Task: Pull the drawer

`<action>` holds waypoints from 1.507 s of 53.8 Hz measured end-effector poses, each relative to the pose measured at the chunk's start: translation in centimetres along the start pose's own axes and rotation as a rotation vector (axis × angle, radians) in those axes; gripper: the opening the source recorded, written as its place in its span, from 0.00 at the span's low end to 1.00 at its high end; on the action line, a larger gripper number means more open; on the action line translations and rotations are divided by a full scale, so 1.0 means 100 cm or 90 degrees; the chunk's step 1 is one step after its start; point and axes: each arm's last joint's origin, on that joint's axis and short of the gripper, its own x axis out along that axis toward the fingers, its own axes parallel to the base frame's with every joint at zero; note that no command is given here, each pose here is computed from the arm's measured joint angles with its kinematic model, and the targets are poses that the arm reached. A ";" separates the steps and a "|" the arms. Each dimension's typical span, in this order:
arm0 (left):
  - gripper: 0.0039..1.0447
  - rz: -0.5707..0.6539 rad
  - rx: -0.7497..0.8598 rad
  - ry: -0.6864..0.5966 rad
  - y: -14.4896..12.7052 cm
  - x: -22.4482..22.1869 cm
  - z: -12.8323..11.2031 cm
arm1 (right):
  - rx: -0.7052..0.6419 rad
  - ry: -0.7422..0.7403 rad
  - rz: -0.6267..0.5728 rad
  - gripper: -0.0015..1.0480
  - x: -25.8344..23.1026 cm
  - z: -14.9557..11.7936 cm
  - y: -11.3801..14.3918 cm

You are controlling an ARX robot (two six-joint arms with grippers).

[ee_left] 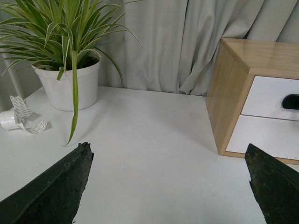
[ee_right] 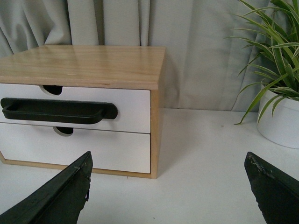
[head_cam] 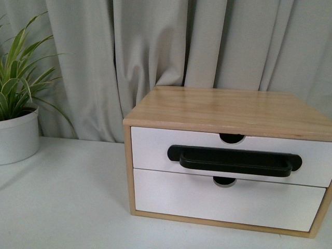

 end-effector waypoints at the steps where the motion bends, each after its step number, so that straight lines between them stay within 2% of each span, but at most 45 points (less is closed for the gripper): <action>1: 0.94 0.000 0.000 0.000 0.000 0.000 0.000 | 0.000 0.000 0.000 0.91 0.000 0.000 0.000; 81: 0.94 0.000 0.000 0.000 0.000 0.000 0.000 | 0.000 0.000 0.000 0.91 0.000 0.000 0.000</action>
